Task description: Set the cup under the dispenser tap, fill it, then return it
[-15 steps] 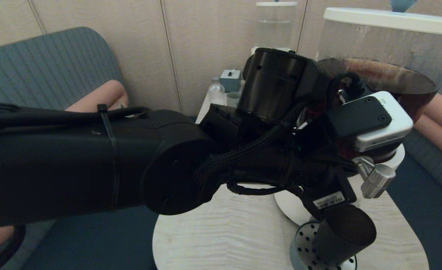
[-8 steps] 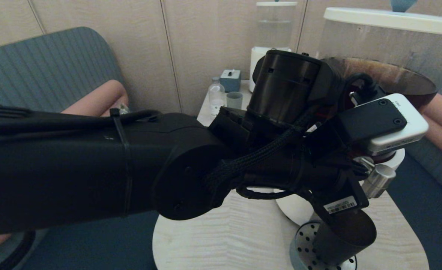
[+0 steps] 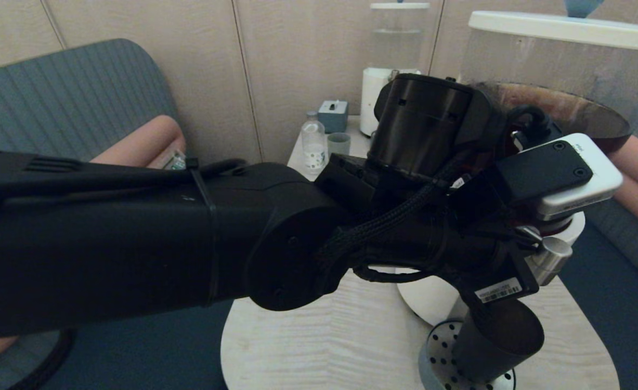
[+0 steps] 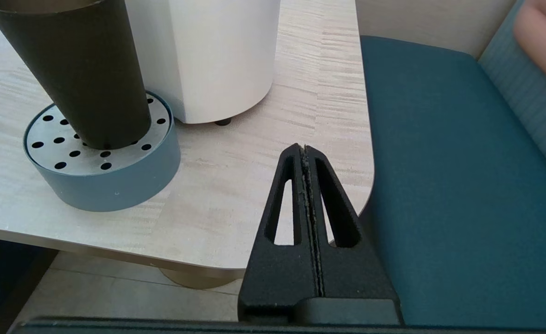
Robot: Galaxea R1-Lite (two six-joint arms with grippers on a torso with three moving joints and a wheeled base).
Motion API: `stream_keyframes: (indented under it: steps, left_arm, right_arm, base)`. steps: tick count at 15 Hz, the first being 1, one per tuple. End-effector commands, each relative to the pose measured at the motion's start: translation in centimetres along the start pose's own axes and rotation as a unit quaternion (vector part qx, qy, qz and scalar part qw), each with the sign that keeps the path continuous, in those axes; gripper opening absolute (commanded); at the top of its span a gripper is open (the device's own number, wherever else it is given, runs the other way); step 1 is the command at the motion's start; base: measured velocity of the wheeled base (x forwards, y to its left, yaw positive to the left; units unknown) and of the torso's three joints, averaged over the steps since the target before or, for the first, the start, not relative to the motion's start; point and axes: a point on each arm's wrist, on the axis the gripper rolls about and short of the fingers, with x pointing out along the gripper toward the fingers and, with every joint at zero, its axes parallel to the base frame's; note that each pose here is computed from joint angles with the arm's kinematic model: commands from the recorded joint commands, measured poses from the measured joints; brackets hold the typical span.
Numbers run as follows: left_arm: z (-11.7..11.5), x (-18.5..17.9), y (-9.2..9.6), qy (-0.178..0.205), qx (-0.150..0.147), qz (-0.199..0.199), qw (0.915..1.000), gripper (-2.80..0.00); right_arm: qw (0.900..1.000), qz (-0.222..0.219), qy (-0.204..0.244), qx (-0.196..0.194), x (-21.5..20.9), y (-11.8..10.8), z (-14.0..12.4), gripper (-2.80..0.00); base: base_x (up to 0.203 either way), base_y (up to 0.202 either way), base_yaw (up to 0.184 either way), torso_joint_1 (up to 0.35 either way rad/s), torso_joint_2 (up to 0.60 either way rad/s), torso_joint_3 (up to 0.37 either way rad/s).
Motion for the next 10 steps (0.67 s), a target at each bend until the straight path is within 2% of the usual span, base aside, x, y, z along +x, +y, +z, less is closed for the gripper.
stream_keyframes:
  steps: [1, 7, 10]
  left_arm:
    - [-0.19, 0.33, 0.04, 0.0, 0.001, 0.0, 1.0, -2.8]
    - [-0.49, 0.88, 0.06, 0.001, 0.003, 0.0, 1.0, -2.8]
    - [-0.12, 0.98, 0.33, -0.011, 0.007, 0.008, 0.9999, -2.8]
  right_arm:
    - [1.0, 0.001, 0.001, -0.001, 0.02, 0.0, -0.08, -2.8]
    - [1.0, 0.0, 0.001, -0.001, 0.02, 0.01, -0.08, -2.8]
    - [1.0, 0.0, 0.001, -0.001, 0.02, 0.01, -0.08, -2.8]
  base:
    - [0.0, 0.0, 0.0, 0.0, 0.0, 0.0]
    - [0.0, 0.0, 0.0, 0.0, 0.0, 0.0]
    - [0.0, 0.0, 0.0, 0.0, 0.0, 0.0]
